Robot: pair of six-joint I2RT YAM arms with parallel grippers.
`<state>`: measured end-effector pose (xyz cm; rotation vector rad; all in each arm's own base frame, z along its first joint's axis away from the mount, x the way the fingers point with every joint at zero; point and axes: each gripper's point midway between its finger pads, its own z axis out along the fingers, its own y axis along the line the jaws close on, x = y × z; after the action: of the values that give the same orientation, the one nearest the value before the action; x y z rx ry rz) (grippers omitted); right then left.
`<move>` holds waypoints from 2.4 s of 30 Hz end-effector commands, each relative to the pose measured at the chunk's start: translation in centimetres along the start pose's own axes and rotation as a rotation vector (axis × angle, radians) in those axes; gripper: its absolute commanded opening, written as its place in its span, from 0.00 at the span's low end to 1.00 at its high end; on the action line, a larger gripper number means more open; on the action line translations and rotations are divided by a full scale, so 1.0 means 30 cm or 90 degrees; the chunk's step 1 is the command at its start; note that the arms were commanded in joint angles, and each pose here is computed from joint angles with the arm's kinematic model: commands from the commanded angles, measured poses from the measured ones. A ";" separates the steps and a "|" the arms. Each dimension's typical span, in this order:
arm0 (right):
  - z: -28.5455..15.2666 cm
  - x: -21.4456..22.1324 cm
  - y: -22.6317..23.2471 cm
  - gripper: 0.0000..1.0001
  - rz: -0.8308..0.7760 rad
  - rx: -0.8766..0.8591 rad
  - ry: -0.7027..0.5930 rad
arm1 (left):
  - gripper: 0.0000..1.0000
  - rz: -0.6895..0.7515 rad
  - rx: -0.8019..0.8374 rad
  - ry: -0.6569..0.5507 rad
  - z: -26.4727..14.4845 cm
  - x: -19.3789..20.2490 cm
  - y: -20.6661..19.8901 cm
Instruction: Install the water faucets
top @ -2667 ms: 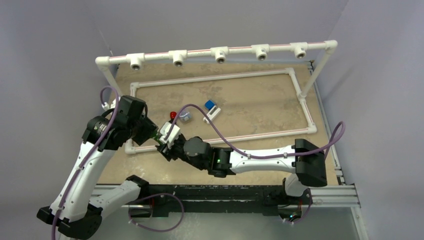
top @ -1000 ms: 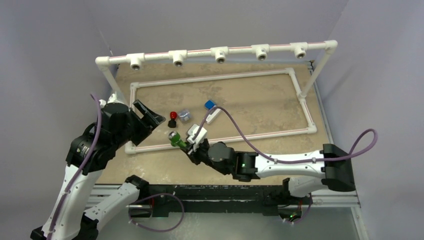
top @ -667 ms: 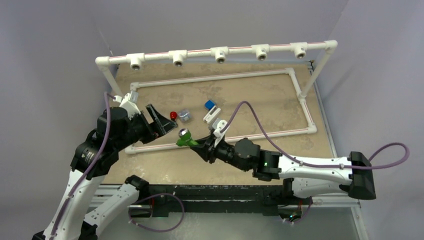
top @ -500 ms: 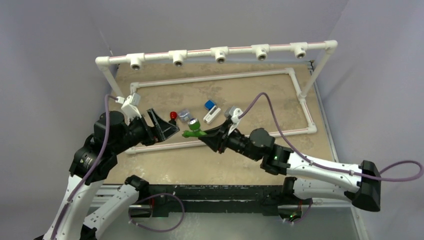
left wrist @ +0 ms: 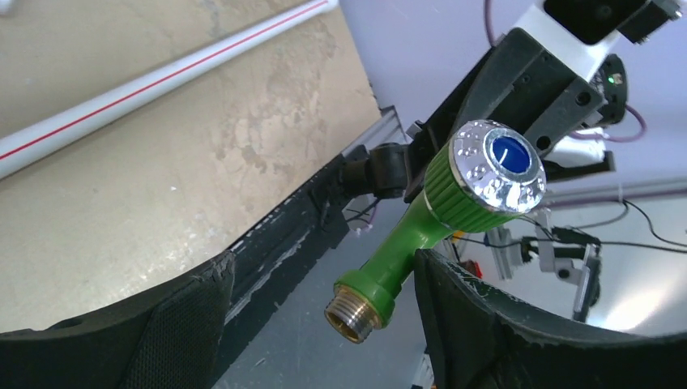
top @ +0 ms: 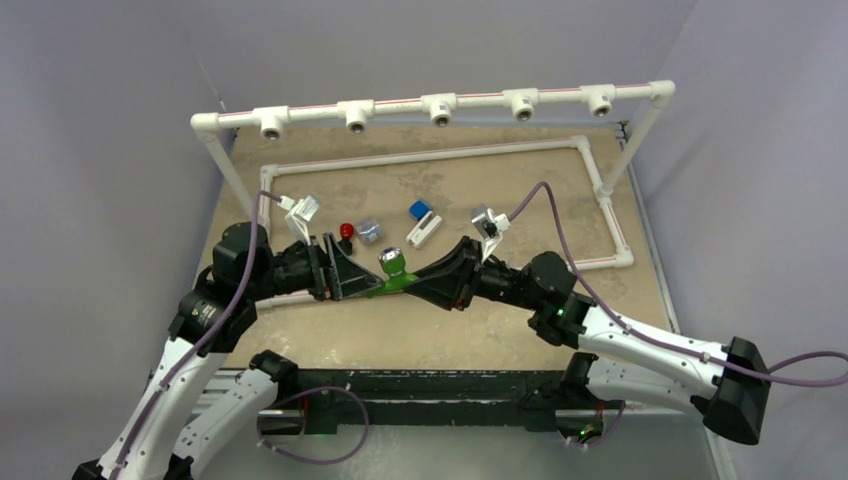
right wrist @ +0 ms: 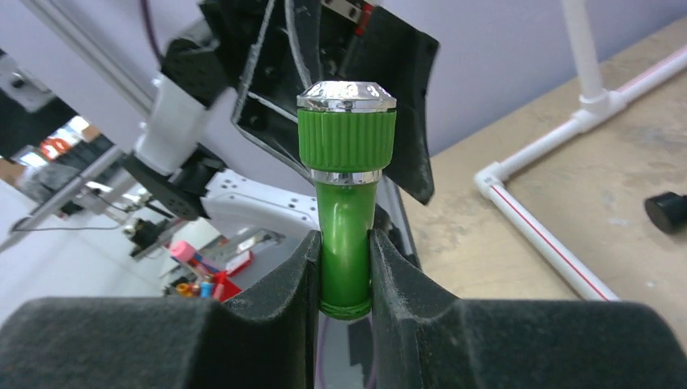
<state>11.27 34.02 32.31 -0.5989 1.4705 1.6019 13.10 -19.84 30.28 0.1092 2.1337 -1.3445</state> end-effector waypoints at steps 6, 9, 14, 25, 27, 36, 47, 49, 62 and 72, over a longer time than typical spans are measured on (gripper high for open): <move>0.003 -0.119 0.147 0.00 0.062 -0.117 -0.071 | 0.73 0.046 0.214 0.035 -0.005 0.022 -0.163; 0.007 -0.132 0.138 0.00 0.072 -0.106 -0.086 | 0.71 0.051 0.235 0.036 -0.014 0.023 -0.183; 0.010 -0.130 0.127 0.00 0.085 -0.101 -0.091 | 0.68 0.059 0.257 0.033 -0.027 0.021 -0.206; -0.013 -0.138 0.106 0.00 0.125 -0.083 -0.125 | 0.51 0.067 0.283 0.036 -0.034 0.033 -0.216; -0.015 -0.134 0.100 0.00 0.132 -0.079 -0.125 | 0.47 0.069 0.290 0.034 -0.035 0.032 -0.221; -0.024 -0.134 0.081 0.00 0.148 -0.069 -0.145 | 0.18 0.078 0.306 0.040 -0.041 0.034 -0.234; -0.025 -0.138 0.124 0.30 0.082 -0.098 -0.123 | 0.00 0.074 0.307 0.048 -0.038 0.034 -0.236; -0.026 -0.147 0.128 0.44 0.069 -0.093 -0.122 | 0.00 0.072 0.306 0.048 -0.039 0.035 -0.236; -0.004 -0.131 0.145 0.67 0.042 -0.088 -0.057 | 0.00 0.060 0.288 0.048 -0.024 0.033 -0.215; -0.003 -0.126 0.149 0.56 0.033 -0.077 -0.031 | 0.00 0.058 0.288 0.049 -0.015 0.028 -0.212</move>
<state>10.05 33.63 35.33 -0.5442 1.4399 1.7497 9.78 -22.69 34.43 0.4177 1.8573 -1.7688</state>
